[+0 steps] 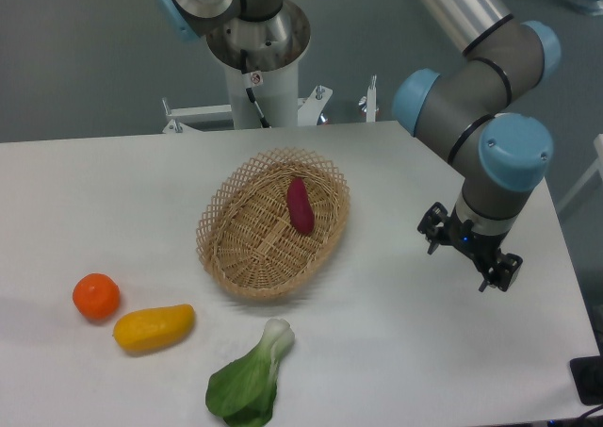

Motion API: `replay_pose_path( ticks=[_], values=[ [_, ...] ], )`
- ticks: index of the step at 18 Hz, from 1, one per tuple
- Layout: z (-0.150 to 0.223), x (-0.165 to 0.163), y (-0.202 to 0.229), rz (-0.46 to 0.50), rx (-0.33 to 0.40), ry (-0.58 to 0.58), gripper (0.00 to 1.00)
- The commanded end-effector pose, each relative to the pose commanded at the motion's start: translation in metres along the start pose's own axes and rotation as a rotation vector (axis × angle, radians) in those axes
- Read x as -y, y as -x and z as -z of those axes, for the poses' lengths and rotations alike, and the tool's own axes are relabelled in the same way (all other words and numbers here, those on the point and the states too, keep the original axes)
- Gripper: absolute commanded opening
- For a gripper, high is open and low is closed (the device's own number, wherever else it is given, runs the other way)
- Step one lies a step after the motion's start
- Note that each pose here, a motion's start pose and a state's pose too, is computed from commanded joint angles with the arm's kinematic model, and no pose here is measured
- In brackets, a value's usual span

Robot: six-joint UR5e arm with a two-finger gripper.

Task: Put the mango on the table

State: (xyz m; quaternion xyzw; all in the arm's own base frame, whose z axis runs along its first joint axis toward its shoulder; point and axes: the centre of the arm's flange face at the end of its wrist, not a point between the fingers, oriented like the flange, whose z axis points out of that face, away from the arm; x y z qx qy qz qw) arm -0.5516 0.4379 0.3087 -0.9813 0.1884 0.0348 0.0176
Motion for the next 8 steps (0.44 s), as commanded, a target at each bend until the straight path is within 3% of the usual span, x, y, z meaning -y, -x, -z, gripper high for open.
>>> replay_pose_path(
  ticks=[8],
  values=[
    [-0.0040, 0.0004, -0.0015, -0.001, -0.003, 0.005, 1.00]
  ],
)
